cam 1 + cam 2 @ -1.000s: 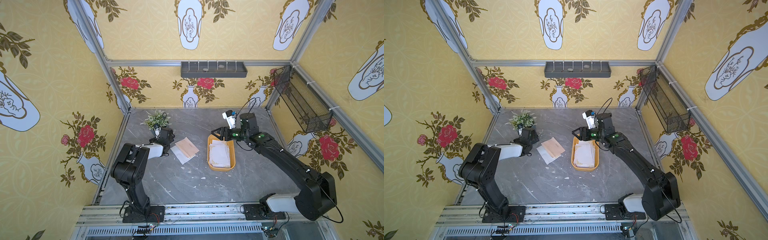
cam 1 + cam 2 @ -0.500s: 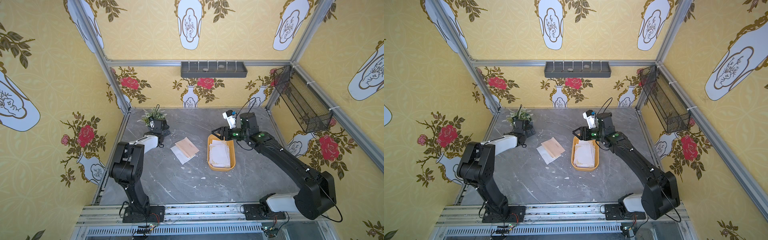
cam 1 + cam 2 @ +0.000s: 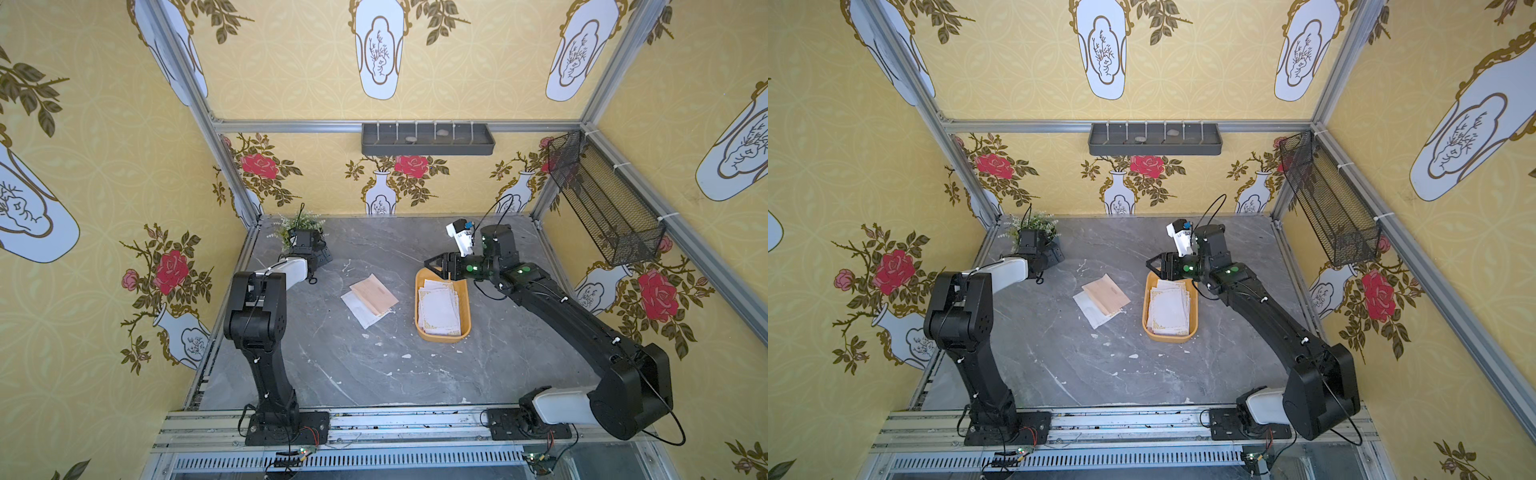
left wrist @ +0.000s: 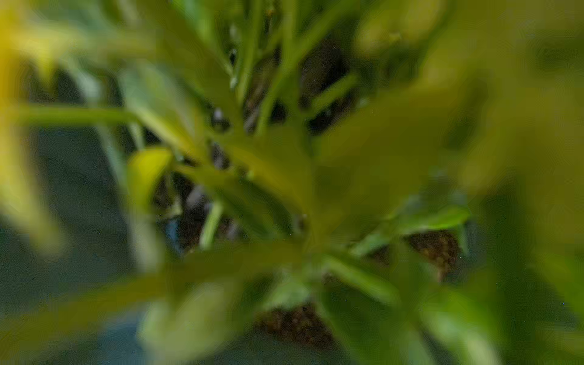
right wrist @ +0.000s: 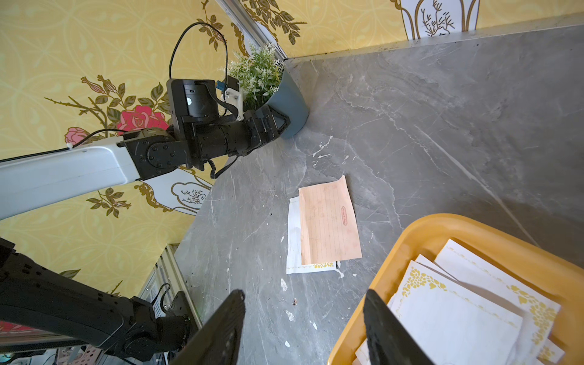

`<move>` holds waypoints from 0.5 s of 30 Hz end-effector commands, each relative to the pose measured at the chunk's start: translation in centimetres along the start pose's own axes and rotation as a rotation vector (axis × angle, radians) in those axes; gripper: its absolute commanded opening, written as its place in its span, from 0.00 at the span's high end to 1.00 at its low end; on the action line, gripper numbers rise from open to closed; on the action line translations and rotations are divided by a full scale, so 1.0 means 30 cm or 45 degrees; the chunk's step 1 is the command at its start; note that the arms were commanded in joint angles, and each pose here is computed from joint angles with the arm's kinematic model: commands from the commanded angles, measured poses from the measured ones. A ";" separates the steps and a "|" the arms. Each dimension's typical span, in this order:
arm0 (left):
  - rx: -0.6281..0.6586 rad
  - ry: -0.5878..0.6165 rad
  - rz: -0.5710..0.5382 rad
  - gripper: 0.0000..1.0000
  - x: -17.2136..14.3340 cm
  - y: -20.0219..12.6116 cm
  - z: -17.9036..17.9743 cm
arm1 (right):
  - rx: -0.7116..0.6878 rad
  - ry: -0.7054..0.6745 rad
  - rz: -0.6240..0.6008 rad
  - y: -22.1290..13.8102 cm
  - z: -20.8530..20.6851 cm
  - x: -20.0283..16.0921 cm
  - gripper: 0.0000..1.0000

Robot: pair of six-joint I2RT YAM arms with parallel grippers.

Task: Take out the stationery paper from the storage box
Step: Move the distractor to the center of the board.

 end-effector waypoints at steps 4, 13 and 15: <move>-0.031 0.025 0.018 0.00 -0.001 -0.022 0.003 | 0.002 -0.009 -0.004 -0.002 0.003 0.006 0.39; -0.305 0.011 -0.056 0.05 -0.070 -0.323 -0.028 | -0.148 0.031 0.060 0.003 -0.061 -0.027 0.39; -0.387 0.025 -0.051 0.08 -0.111 -0.391 -0.045 | -0.250 0.052 0.103 0.008 -0.107 -0.051 0.39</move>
Point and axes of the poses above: each gripper's point midway between its finger pads, its own y axis out along the fingers, its own z axis along the line the jaws close on, x = y × z, the point moved 3 cm from there along -y, back along the fingers
